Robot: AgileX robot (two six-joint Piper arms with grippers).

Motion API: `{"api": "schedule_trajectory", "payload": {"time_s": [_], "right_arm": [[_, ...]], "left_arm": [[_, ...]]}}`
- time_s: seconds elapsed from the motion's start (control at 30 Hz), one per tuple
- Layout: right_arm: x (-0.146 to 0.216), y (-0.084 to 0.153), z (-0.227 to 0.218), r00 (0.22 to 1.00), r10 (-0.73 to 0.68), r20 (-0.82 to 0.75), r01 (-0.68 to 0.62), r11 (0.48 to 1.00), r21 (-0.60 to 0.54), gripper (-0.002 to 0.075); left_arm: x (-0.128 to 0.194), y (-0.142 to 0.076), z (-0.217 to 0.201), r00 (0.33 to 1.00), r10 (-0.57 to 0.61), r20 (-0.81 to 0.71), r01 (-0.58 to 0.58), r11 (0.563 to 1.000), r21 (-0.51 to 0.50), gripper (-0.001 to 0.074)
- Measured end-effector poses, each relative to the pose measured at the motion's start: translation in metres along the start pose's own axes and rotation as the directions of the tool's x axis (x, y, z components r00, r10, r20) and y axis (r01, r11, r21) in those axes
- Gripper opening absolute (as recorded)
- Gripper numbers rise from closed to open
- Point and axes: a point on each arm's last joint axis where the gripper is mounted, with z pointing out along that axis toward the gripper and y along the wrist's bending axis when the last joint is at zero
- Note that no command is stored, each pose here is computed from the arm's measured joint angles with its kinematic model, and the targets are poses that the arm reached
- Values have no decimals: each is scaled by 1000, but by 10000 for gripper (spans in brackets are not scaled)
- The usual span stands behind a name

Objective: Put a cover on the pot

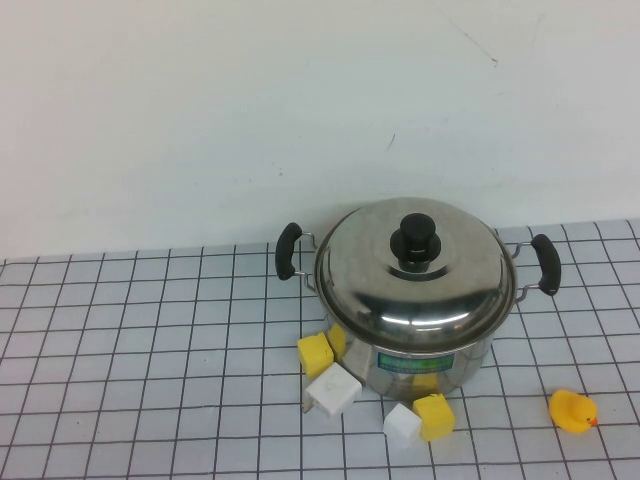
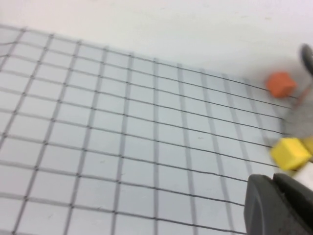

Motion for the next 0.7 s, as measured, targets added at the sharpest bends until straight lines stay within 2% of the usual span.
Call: {"api": "schedule_trajectory", "payload": {"time_s": [0.13, 0.37, 0.7], "right_arm": [[0, 0, 0, 1000, -1, 0, 1, 1000, 0, -2], [0, 0, 0, 1000, -1, 0, 1, 1000, 0, -2], [0, 0, 0, 1000, -1, 0, 1, 1000, 0, -2]], "left_arm": [[8, 5, 4, 999, -35, 4, 35, 998, -56, -1], [5, 5, 6, 995, -66, 69, 69, 997, -45, -1], [3, 12, 6, 987, -101, 125, 120, 980, -157, -1]]}}
